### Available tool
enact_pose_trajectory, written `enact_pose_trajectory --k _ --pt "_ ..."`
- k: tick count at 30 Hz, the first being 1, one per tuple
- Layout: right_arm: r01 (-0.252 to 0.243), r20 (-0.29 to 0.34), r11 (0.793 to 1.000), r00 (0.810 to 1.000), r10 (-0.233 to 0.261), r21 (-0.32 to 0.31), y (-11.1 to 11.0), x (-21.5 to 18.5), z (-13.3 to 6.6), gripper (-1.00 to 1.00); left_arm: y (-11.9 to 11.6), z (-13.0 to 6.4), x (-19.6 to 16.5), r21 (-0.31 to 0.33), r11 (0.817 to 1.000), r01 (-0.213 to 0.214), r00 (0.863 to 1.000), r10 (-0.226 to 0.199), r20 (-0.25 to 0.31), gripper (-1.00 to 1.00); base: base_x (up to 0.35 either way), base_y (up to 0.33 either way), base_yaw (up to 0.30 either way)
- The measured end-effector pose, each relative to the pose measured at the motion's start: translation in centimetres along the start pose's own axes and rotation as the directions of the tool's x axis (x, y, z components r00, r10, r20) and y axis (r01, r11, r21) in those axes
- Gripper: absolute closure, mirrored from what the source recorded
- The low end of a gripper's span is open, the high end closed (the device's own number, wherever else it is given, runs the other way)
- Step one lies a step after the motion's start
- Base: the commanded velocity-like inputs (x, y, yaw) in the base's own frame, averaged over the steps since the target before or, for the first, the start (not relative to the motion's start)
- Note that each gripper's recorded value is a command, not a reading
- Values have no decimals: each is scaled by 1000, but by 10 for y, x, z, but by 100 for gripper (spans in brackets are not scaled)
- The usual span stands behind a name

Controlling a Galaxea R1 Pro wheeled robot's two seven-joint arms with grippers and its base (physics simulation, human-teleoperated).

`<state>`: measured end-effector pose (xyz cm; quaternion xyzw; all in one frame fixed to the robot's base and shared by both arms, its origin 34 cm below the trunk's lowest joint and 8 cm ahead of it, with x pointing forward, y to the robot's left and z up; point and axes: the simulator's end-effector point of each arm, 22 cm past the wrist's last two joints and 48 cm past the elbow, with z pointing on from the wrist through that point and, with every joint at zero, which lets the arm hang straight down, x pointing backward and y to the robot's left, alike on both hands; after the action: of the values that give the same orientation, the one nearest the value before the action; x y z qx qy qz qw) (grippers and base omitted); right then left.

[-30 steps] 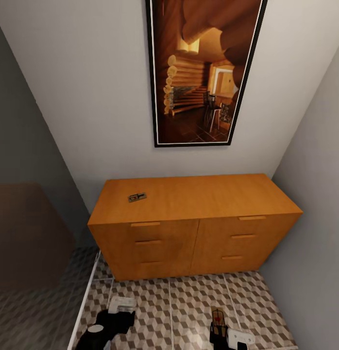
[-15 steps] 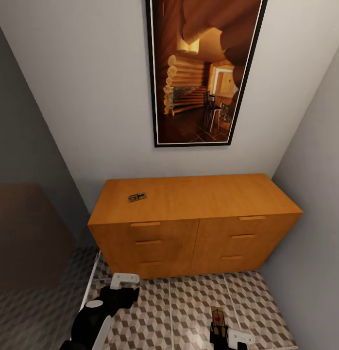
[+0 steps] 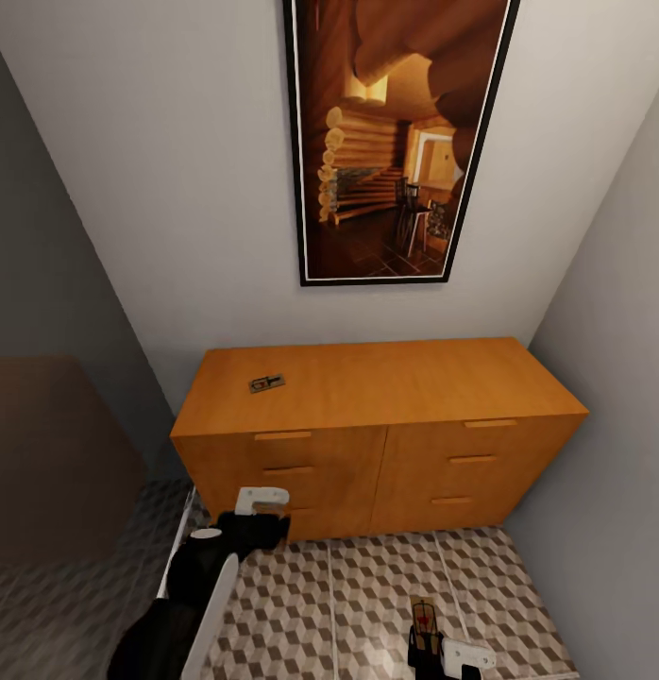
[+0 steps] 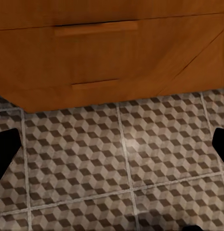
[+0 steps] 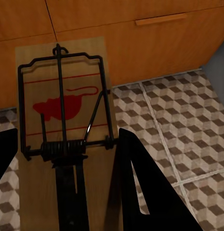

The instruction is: Take the four mousetraps from the cabinet in the bathroom and place them on the bathroom floor. Make sure all four end up on the same floor surface, and ensure that at least two of them are either under or directly next to the same bathroom sink.

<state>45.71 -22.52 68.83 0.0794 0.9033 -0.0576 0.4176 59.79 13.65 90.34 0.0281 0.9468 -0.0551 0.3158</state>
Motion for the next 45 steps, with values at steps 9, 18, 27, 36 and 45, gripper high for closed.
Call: enact_pose_trajectory --k 9,18,27,36,45 --pt "0 0 1000 1000 0 0 0 0 0 100 -4 -13 -109 2 999 -34 993 34 115 -100 0 0 0" --pt "0 -1 1000 1000 0 0 0 0 0 100 -6 -35 -206 -10 998 -58 966 59 251 -100 0 0 0" --pt "0 -2 1000 1000 0 0 0 0 0 100 -6 -35 -257 -28 996 -80 957 85 277 -100 0 0 0" --pt "1 -2 1000 1000 -1 -2 1 0 0 100 -2 -7 -250 -45 994 -97 976 104 192 -100 0 0 0" --pt "1 -3 1000 1000 -1 -2 1 1 0 100 12 17 -222 -45 993 -111 988 115 102 -100 0 0 0"
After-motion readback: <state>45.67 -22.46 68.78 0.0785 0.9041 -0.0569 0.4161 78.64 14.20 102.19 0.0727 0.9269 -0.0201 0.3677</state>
